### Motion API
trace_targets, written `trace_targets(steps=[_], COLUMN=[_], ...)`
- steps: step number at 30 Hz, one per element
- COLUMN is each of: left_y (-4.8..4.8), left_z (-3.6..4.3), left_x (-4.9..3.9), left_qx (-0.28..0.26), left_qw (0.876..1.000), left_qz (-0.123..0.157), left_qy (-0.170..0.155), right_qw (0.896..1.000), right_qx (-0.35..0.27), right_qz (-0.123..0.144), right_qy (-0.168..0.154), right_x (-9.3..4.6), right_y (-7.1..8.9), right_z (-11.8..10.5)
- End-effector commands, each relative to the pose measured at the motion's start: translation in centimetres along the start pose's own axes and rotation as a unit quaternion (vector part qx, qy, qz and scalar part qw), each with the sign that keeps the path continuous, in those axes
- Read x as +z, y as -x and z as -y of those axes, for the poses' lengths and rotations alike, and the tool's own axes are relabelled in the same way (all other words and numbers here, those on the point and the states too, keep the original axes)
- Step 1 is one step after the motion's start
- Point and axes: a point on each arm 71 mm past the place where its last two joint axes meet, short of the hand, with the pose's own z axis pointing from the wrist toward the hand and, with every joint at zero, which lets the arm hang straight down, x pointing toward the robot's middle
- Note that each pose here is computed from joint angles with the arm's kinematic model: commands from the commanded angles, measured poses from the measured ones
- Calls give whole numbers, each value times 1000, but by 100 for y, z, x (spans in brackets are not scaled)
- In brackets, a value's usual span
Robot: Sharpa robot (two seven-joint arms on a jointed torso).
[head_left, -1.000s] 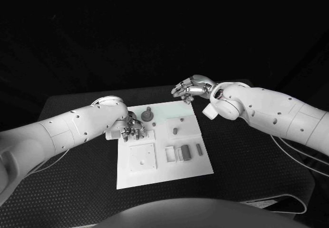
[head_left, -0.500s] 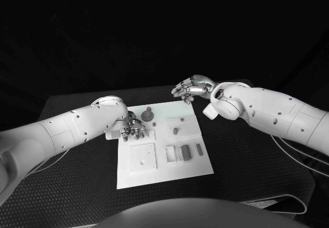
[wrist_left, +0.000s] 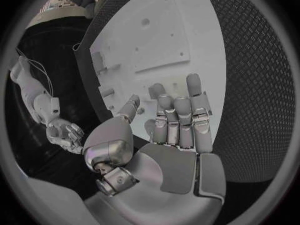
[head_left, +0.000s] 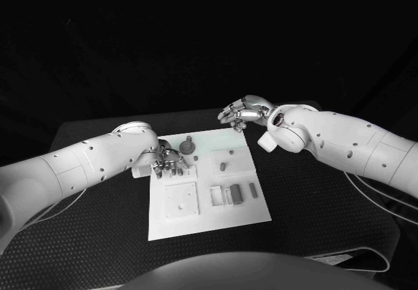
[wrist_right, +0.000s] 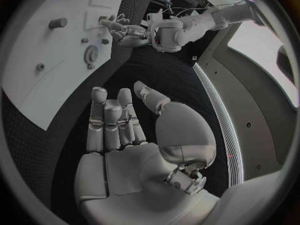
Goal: Assemble the parts on the task board
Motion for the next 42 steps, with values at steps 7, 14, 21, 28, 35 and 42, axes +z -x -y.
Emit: trace_targets(steps=[7,14,21,28,35,42], left_y=[1,-3,-10,-18,-9,-10], left_z=[54,50,92,124,105,54], left_x=[-22,-15,-6,-4,-7,-25], left_qx=[-12,-4,0,-7,-13,-14], left_qw=[1000,1000,1000,1000,999,1000], left_qz=[1,-3,-4,-8,-5,-7], left_qy=[-13,-6,-12,-26,-29,-25], right_qw=[1000,1000,1000,1000,1000,1000], right_qx=[0,0,0,1,0,1], right_qz=[-8,-7,-8,-8,-8,-8], right_qy=[4,3,3,3,3,2], right_x=[4,0,1,1,0,-3], right_y=[-22,-20,-22,-24,-22,-21], right_z=[-6,1,1,2,5,10])
